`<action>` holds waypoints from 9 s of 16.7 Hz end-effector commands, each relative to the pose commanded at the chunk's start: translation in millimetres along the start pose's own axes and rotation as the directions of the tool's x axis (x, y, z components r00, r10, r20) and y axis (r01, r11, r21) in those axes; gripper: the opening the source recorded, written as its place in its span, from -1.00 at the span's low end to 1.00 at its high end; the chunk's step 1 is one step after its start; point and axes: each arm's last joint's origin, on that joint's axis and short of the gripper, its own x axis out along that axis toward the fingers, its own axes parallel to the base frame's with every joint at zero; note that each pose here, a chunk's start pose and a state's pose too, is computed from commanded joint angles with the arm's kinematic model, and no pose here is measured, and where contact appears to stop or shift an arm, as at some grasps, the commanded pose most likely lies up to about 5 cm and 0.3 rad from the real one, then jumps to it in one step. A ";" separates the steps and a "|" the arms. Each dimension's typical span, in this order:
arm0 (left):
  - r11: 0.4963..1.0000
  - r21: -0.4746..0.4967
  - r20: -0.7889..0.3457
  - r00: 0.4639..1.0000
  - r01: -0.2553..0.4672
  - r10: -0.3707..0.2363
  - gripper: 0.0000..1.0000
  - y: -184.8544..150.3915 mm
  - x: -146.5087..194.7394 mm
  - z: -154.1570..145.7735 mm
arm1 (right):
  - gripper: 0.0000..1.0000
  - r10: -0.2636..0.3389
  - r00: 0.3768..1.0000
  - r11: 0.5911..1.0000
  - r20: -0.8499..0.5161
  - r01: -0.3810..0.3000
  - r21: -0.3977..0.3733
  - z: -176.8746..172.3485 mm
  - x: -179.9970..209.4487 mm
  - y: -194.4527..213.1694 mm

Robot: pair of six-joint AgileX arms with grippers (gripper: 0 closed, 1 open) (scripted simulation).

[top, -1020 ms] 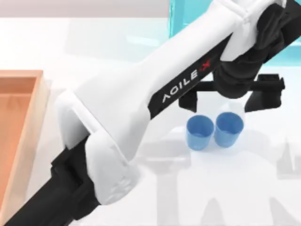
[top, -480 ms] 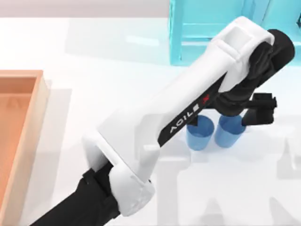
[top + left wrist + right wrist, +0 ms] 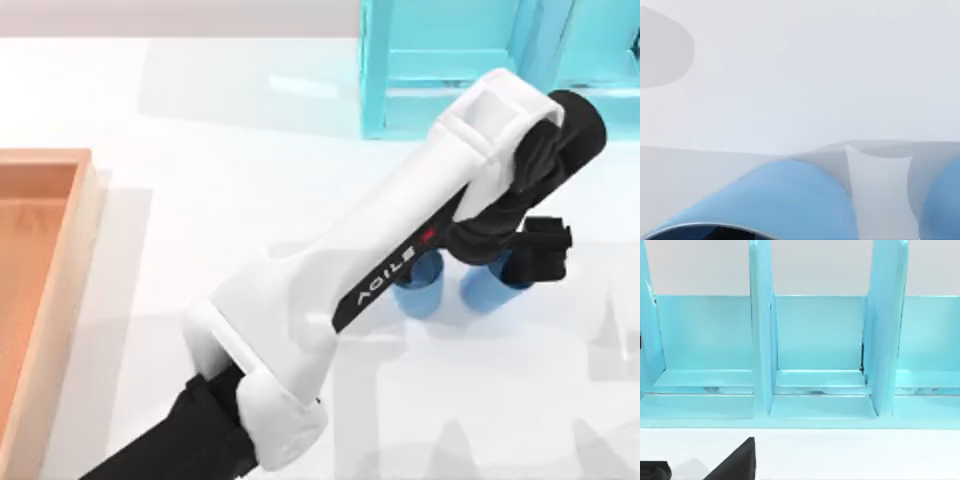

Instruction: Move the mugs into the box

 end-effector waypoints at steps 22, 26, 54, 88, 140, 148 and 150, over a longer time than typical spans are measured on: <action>1.000 0.006 0.001 1.000 0.001 -0.001 -1.00 -1.1 -1.3 -1.3 | 1.00 0.000 1.000 1.000 0.000 0.000 0.000 0.0 0.0 0.0; 1.000 0.004 0.013 1.000 0.013 -0.013 -1.00 -0.8 -11.9 5.9 | 1.00 0.000 1.000 1.000 0.000 0.000 0.000 0.0 0.0 0.0; 1.000 0.014 -0.008 1.000 -0.014 0.014 -1.00 110.6 -99.9 22.1 | 1.00 0.000 1.000 1.000 0.000 0.000 0.000 0.0 0.0 0.0; 0.999 -0.013 -0.143 0.989 0.046 -0.047 -1.00 541.4 -141.8 -92.1 | 1.00 0.000 1.000 1.000 0.000 0.000 0.000 0.0 0.0 0.0; 0.999 0.037 -0.154 0.988 0.039 -0.033 1.00 530.5 -183.7 -83.3 | 1.00 0.000 1.000 1.000 0.000 0.000 0.000 0.0 0.0 0.0; 0.978 0.207 -0.199 0.980 0.027 0.016 1.00 517.9 -134.1 -93.8 | 1.00 0.000 1.000 1.000 0.000 0.000 0.000 0.0 0.0 0.0; 0.978 0.207 -0.199 0.980 0.027 0.016 1.00 517.9 -134.1 -93.8 | 1.00 0.000 1.000 1.000 0.000 0.000 0.000 0.0 0.0 0.0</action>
